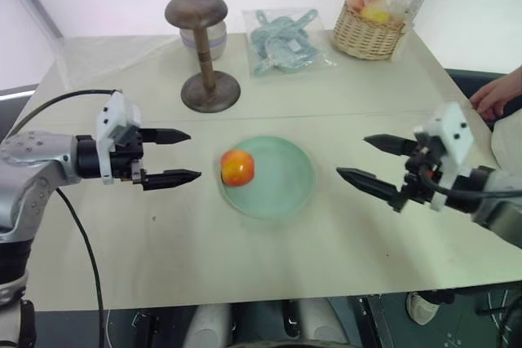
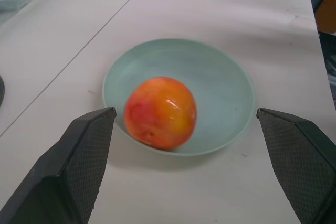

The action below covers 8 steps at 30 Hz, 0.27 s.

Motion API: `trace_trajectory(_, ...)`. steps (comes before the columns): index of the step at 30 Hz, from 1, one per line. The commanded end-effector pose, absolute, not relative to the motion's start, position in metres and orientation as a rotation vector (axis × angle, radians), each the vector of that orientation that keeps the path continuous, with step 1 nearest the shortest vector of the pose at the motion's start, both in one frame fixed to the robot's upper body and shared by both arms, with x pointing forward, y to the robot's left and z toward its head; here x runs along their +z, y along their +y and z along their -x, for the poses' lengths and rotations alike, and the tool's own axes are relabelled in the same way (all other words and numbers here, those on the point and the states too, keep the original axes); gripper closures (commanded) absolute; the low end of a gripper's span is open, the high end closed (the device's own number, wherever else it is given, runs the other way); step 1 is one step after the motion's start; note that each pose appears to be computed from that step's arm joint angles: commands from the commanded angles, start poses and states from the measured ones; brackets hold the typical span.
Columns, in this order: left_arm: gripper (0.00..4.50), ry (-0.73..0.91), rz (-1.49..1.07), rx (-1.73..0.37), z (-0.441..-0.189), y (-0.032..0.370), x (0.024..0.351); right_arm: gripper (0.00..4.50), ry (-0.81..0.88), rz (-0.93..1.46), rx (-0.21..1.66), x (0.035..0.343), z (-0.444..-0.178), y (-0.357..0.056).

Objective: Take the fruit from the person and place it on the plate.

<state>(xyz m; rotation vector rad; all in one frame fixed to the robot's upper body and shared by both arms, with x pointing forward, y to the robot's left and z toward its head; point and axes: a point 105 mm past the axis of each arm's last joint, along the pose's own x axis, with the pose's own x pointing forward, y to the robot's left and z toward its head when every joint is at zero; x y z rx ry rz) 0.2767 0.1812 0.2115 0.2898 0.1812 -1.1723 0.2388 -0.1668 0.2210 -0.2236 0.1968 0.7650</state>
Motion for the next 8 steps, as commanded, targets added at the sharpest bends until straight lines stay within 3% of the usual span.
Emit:
trace_trajectory(1,0.00,0.139,-0.319,-1.185,-0.2760,0.1788,0.2221,0.04,0.141,0.261,0.792,0.2309,-0.2324,-0.1628)
trace_trajectory(8,0.00,0.130,-0.310,-1.197,-0.2750,0.1771,0.2247,0.04,0.138,0.259,0.805,0.2298,-0.2306,-0.1612)
